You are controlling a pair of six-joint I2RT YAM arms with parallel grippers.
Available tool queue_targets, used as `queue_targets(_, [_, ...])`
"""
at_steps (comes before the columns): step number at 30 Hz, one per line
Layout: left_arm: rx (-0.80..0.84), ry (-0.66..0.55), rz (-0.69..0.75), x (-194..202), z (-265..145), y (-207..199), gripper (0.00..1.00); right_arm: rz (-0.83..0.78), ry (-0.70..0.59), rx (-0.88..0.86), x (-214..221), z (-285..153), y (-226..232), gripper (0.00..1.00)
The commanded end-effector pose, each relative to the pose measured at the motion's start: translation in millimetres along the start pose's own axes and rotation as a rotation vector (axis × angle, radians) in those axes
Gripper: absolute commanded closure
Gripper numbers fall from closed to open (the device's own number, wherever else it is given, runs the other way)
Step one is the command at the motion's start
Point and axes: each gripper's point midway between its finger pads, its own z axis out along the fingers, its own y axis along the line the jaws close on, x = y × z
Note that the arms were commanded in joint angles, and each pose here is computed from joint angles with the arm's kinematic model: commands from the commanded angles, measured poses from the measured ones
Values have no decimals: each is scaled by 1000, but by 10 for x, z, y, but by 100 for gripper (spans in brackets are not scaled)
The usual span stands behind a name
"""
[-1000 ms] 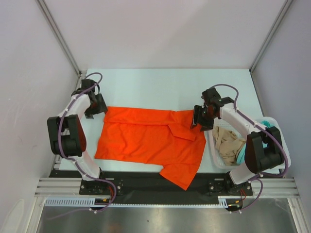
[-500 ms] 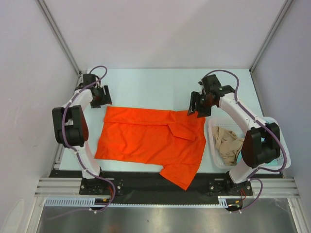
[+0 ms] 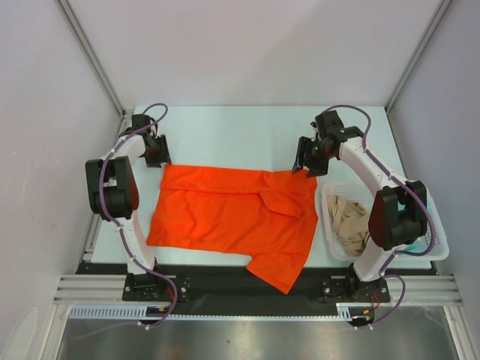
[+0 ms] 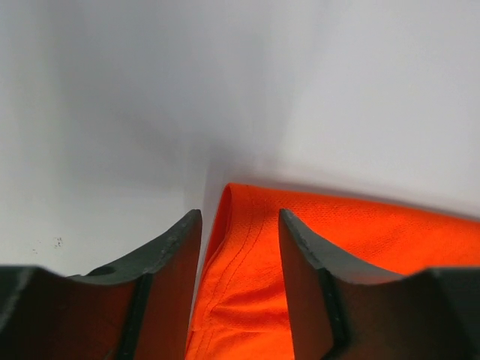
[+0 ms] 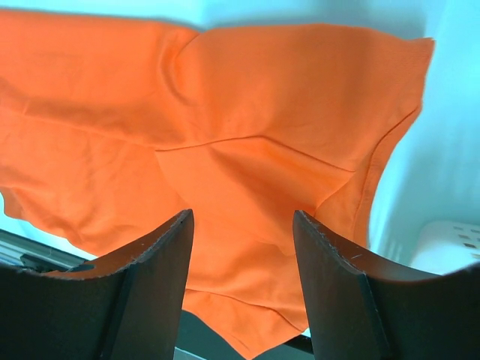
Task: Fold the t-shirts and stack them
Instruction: Fold the tshirt
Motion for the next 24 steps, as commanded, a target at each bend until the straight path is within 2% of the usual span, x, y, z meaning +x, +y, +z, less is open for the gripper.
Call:
queue_targets(1, [13, 22, -1, 67, 19, -28, 51, -20, -25, -18, -134, 15, 32, 39])
queue_targets(3, [23, 23, -7, 76, 35, -46, 52, -8, -24, 2, -154, 38, -20, 39])
queue_targets(6, [36, 28, -15, 72, 79, -69, 58, 33, -33, 84, -187, 109, -192, 38])
queue_targets(9, [50, 26, -22, 52, 101, -89, 69, 67, -41, 136, -224, 184, -306, 36])
queue_targets(12, [49, 29, -27, 44, 125, -82, 83, 92, -41, 198, -277, 271, -427, 34])
queue_targets(13, [42, 29, -29, 43, 134, -63, 94, 92, -57, 212, -334, 269, -442, 33])
queue_targets(14, [24, 34, -32, 55, 136, -33, 100, 94, -62, 219, -358, 277, -456, 32])
queue_targets(21, [-126, -11, -87, -81, 59, 364, 100, 99, -72, 243, -521, 467, -487, 32])
queue_targets(24, [-163, -39, -124, -177, 35, 539, 100, 104, -85, 188, -624, 536, -367, 34])
